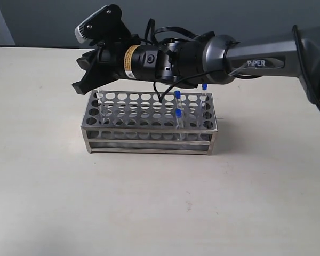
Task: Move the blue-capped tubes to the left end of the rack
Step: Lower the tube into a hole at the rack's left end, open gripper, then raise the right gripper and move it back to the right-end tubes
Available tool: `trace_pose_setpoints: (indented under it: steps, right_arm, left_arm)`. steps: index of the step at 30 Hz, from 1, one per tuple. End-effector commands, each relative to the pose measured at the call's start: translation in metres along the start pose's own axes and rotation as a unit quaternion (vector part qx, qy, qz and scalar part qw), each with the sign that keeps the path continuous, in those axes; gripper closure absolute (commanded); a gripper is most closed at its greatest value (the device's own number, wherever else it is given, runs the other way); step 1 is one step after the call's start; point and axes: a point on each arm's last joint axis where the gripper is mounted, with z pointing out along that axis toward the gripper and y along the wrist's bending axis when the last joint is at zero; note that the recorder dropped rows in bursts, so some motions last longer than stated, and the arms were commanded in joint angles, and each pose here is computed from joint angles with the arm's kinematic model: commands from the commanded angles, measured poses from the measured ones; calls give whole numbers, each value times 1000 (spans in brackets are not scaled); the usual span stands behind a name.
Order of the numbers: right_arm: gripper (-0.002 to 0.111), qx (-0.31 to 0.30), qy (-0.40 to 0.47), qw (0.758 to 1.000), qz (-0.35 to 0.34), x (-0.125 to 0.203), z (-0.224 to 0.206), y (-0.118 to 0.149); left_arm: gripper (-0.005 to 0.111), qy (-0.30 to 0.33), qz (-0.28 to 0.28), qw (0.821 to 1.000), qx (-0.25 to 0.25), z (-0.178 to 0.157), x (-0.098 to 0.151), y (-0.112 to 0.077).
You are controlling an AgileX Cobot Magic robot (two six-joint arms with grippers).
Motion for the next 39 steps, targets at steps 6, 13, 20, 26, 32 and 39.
trace_pose_setpoints:
  steps: [6,13,20,26,32,39]
  right_arm:
    - [108,0,18,1000,1,14,6,0]
    - [108,-12,21,1000,8,25,12,2]
    - [108,-21,35,999,15,44,21,5]
    - [99,-31,38,999,12,52,24,7]
    - [60,-32,39,999,11,53,24,7]
    - [61,1,26,1000,1,17,6,-1]
  left_arm:
    - [106,-5,-3,1000,-1,0,0,0]
    - [106,-5,-3,1000,-1,0,0,0]
    - [106,-5,-3,1000,-1,0,0,0]
    - [106,-5,-3,1000,-1,0,0,0]
    - [106,-5,-3,1000,-1,0,0,0]
    - [106,-5,-3,1000,-1,0,0,0]
